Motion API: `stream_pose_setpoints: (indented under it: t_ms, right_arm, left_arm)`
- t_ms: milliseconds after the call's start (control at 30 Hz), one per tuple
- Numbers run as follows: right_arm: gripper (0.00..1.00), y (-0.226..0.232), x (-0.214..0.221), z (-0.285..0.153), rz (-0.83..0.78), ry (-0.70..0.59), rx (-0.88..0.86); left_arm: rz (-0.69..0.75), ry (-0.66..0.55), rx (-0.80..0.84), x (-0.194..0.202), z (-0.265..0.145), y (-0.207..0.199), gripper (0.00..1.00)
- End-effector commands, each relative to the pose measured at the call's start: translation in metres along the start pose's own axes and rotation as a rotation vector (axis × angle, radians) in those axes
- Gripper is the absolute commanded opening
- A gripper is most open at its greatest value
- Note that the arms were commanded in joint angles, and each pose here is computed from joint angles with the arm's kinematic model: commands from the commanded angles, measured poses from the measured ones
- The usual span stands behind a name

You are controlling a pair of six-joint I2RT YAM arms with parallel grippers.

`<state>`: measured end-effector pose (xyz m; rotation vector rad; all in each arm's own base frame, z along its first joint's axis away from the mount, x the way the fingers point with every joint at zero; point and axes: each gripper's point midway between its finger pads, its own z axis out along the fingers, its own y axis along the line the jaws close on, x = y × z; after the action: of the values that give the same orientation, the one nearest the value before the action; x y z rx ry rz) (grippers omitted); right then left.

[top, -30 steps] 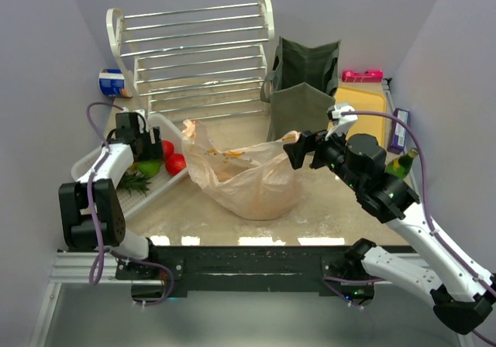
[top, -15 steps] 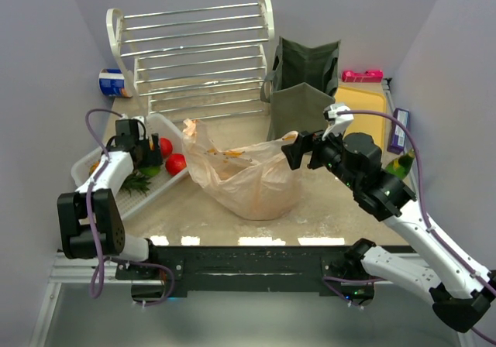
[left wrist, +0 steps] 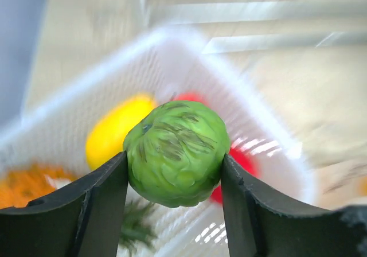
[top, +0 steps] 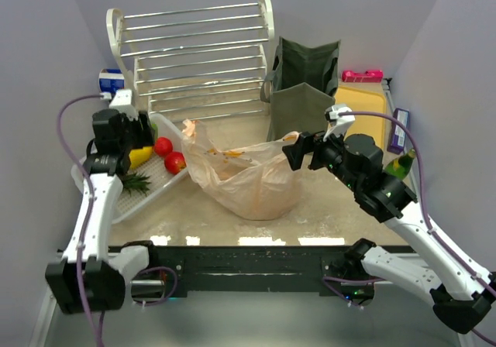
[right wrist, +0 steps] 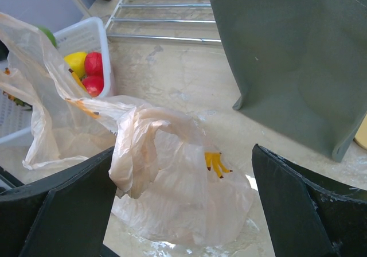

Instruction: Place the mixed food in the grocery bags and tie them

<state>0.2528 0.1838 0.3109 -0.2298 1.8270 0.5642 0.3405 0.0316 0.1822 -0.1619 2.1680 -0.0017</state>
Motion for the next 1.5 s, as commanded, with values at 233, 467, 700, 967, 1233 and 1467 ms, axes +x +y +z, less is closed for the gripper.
stream_pose_setpoints:
  t_ms: [233, 467, 700, 967, 1233, 1467]
  right_arm:
    - [0.92, -0.004, -0.014, -0.005, 0.016, -0.037, 0.038]
    - [0.8, -0.011, -0.014, -0.005, 0.022, -0.026, 0.083]
    - [0.44, -0.014, -0.018, -0.008, 0.038, -0.035, 0.104]
    - [0.43, -0.011, -0.026, -0.014, 0.05, -0.056, 0.093]
    - [0.43, -0.011, -0.031, -0.022, 0.059, -0.077, 0.089]
    - [0.47, -0.014, -0.028, -0.024, 0.056, -0.07, 0.096]
  left_arm:
    - [0.191, -0.645, 0.83, -0.157, -0.207, -0.213, 0.34]
    - [0.375, -0.359, 1.04, -0.065, -0.192, -0.278, 0.34]
    - [0.464, -0.257, 1.133, -0.017, -0.193, -0.284, 0.34]
    - [0.506, -0.16, 1.048, 0.012, -0.163, -0.274, 0.34]
    - [0.476, -0.192, 0.816, -0.002, -0.125, -0.256, 0.34]
    - [0.496, -0.129, 0.81, 0.013, -0.113, -0.257, 0.5]
